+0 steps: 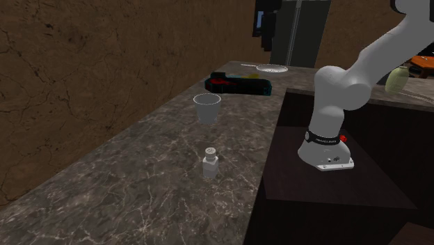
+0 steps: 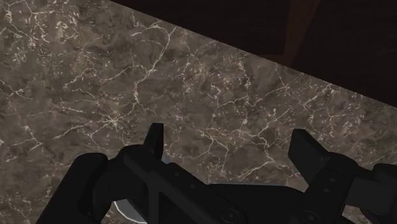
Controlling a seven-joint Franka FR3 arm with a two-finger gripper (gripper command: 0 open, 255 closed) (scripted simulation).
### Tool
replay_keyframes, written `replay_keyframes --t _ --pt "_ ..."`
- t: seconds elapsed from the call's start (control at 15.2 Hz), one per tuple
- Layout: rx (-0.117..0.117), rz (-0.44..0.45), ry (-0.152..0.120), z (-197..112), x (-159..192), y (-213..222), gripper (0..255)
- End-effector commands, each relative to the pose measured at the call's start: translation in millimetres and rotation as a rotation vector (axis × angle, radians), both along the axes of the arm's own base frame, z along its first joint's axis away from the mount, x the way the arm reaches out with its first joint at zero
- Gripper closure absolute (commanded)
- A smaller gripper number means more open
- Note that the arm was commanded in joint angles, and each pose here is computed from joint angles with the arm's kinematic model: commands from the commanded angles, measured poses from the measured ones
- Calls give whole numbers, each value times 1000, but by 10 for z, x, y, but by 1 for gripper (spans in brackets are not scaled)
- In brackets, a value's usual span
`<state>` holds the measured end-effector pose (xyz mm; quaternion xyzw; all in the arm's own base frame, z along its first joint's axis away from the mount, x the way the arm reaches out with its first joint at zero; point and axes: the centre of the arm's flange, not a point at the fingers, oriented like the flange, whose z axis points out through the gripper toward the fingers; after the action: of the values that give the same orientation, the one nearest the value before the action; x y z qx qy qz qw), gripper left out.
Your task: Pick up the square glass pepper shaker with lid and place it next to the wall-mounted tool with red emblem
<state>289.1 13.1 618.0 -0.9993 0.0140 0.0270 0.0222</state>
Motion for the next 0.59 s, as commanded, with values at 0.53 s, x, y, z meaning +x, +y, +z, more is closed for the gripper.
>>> replay_keyframes --t 0.53 --pt "-8 -69 47 -631 548 705 0"
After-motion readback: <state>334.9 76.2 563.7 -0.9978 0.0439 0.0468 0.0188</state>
